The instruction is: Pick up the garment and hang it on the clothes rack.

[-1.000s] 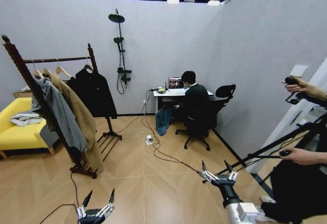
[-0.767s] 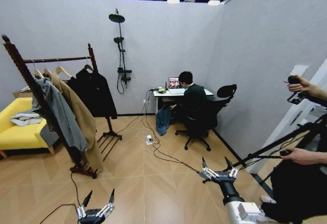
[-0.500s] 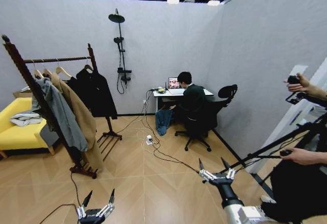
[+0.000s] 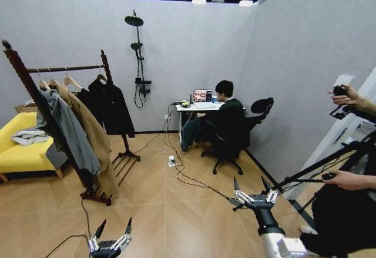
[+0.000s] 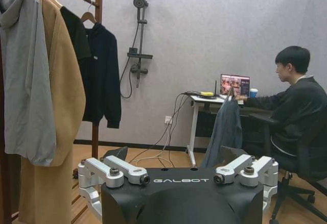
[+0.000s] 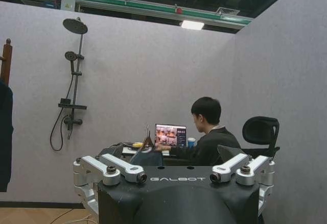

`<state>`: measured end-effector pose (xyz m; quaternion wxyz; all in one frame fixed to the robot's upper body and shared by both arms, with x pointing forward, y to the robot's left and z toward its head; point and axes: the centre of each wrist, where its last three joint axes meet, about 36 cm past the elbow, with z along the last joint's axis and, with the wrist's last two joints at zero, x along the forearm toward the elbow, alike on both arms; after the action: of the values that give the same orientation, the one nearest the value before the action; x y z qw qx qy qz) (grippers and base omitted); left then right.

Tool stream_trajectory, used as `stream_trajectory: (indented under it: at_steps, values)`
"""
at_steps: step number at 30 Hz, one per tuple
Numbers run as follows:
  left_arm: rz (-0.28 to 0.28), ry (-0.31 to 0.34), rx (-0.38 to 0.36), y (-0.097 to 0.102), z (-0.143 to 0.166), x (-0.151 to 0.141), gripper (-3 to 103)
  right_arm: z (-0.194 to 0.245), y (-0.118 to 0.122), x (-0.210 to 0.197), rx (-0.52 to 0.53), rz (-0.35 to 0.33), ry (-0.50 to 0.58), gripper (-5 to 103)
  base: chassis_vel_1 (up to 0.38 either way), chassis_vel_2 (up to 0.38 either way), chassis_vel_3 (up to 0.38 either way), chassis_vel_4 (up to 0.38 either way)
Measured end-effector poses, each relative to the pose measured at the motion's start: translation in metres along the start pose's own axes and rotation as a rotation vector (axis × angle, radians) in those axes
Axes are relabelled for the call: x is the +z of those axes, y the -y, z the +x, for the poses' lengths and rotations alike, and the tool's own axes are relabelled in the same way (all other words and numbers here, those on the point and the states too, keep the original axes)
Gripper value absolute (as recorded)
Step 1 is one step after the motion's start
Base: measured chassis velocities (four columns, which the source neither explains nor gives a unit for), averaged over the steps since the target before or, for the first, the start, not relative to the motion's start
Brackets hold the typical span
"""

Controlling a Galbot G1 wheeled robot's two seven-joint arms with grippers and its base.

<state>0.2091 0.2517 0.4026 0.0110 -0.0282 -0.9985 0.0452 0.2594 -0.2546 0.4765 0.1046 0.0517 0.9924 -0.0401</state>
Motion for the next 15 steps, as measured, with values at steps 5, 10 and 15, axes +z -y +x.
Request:
stream_trajectory:
  at_steps: [5,10,15]
  values:
    - [0.0,0.0,0.0,0.0,0.0,0.0,100,-0.001,0.001,0.001,0.004,-0.01,-0.003,100,0.0,0.0,0.0,0.0]
    - [0.0,0.0,0.0,0.0,0.0,0.0,100,0.0,0.002,0.004,0.006,-0.007,-0.005,100,-0.016,0.016,0.023,-0.018]
    - [0.0,0.0,0.0,0.0,0.0,0.0,100,0.005,0.002,0.012,-0.011,0.008,0.001,100,-0.107,0.104,0.105,-0.118]
